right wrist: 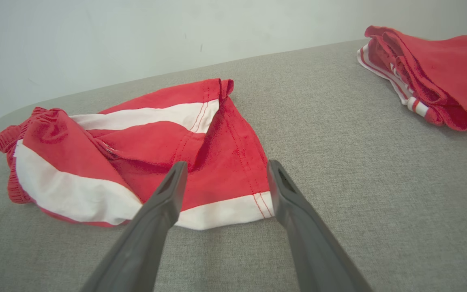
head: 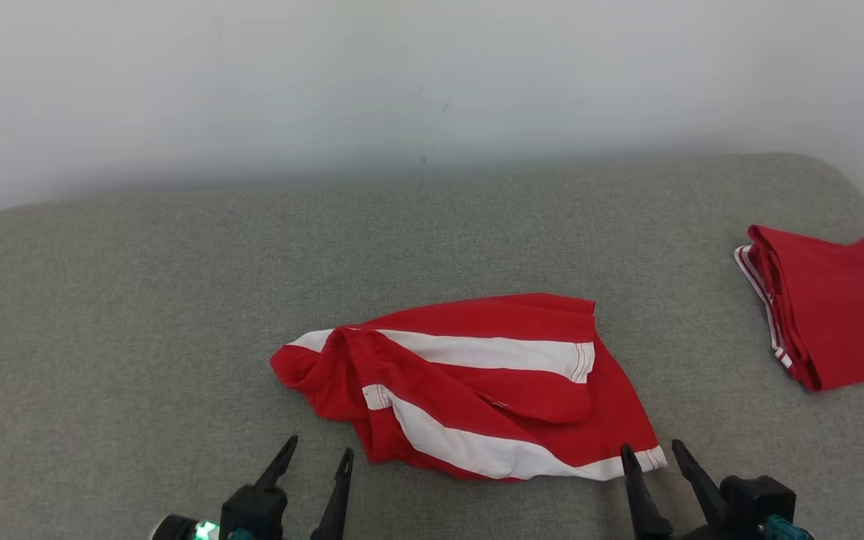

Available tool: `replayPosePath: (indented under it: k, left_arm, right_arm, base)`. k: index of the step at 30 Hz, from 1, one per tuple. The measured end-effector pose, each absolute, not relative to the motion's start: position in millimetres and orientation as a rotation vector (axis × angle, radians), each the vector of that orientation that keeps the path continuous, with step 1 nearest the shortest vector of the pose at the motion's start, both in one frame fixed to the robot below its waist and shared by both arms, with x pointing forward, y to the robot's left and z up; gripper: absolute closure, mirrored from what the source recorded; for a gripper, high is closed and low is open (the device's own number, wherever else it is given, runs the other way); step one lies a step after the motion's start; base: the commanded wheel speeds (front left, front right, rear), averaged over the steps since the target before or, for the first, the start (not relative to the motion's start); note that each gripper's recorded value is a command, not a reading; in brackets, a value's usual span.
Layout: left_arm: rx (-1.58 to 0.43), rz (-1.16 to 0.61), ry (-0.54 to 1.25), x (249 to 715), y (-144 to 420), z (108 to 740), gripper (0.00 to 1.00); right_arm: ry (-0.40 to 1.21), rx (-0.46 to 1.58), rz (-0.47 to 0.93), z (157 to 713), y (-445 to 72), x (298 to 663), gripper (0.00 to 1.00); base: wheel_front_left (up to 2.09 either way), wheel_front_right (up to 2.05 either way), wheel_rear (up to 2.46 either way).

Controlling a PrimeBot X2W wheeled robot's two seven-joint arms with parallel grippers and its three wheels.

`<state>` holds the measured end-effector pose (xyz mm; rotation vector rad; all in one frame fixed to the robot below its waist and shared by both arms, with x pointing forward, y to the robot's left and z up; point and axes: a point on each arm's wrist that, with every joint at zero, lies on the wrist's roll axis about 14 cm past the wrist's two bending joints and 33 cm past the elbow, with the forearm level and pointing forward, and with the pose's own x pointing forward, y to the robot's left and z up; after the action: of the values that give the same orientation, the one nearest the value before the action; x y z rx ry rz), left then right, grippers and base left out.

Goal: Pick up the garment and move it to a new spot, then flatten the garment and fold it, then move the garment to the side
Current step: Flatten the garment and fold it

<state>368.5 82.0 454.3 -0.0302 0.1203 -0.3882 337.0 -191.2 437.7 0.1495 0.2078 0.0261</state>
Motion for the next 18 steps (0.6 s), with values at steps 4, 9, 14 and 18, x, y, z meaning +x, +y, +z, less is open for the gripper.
replayPosePath:
  k: [4,9,14,18]
  left_arm:
    - [-0.008,-0.426,0.187,388,70,444,0.00]
    - [-0.024,-0.432,0.256,409,64,433,0.00]
    - [-0.060,-0.449,0.281,425,52,431,0.00]
    - [-0.086,-0.487,0.312,429,38,426,0.11]
  right_arm:
    - [0.229,0.139,0.044,436,-187,344,0.00]
    - [0.235,0.134,0.045,435,-187,350,0.00]
    - [0.253,0.140,0.023,427,-194,350,0.00]
    - [0.268,0.144,0.004,420,-198,348,0.00]
  base:
    - [0.00,0.00,0.00]
    - [0.00,0.00,0.00]
    - [0.00,0.00,0.00]
    - [0.00,0.00,0.00]
